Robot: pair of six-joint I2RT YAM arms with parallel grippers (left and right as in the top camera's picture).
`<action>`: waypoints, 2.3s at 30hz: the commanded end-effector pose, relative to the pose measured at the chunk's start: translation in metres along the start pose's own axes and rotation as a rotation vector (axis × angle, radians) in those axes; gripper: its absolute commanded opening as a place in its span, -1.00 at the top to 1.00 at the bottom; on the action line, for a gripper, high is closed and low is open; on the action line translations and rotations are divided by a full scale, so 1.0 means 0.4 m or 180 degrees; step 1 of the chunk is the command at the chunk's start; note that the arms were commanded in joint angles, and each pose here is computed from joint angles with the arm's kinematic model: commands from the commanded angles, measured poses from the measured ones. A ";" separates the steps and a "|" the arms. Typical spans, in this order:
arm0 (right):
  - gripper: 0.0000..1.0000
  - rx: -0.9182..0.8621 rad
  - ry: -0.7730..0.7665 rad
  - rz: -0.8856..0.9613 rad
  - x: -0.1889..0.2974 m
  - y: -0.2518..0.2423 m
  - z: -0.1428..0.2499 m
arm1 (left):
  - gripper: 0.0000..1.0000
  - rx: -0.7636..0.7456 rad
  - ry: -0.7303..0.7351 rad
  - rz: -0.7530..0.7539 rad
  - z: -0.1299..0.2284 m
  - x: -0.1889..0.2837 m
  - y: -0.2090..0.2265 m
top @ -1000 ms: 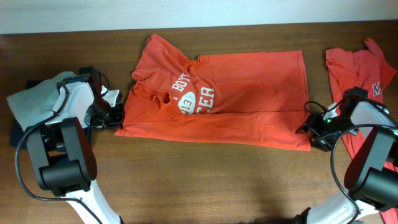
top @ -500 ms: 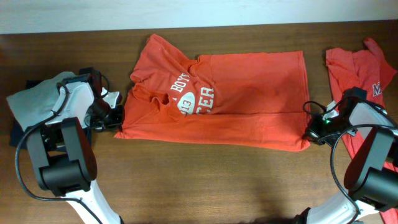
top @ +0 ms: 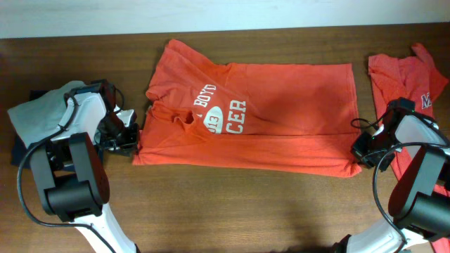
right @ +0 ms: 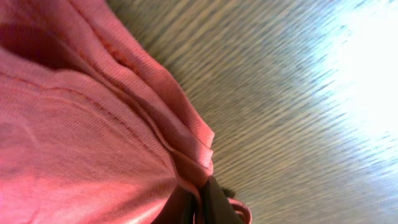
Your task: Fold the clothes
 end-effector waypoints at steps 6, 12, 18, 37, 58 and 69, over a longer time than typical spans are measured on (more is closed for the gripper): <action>-0.25 -0.0124 0.0131 0.0484 -0.009 -0.058 0.013 | 0.16 -0.0020 -0.0247 -0.0032 -0.039 0.115 -0.011; -0.42 -0.0201 0.0213 0.0485 0.027 -0.056 0.011 | -0.02 -0.0053 -0.0468 0.0119 -0.070 0.191 -0.035; -0.75 -0.0372 0.0341 -0.0215 0.036 -0.017 0.017 | -0.17 -0.0232 -0.0699 0.0647 -0.103 0.218 -0.109; -0.97 -0.0384 0.0417 -0.0580 0.042 0.019 0.024 | -0.65 -0.0200 -0.0748 0.0791 -0.069 0.268 -0.125; -0.77 -0.0188 0.0408 -0.1058 0.057 0.066 0.023 | -0.74 -0.0621 -0.1197 -0.0012 -0.064 0.302 -0.205; -0.66 0.0771 -0.0763 -0.1745 0.370 0.151 0.108 | -0.66 -0.0978 -0.1304 -0.0287 -0.158 0.227 -0.209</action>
Point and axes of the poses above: each gripper's point midway between its finger pads, its own x axis back along the fingers, its own y axis along the line the jaws close on, z = x × y, the point moved 4 cm from there along x, back along the fingers, and after that the axes turned 11 degrees about x, right-handed, at the moved point
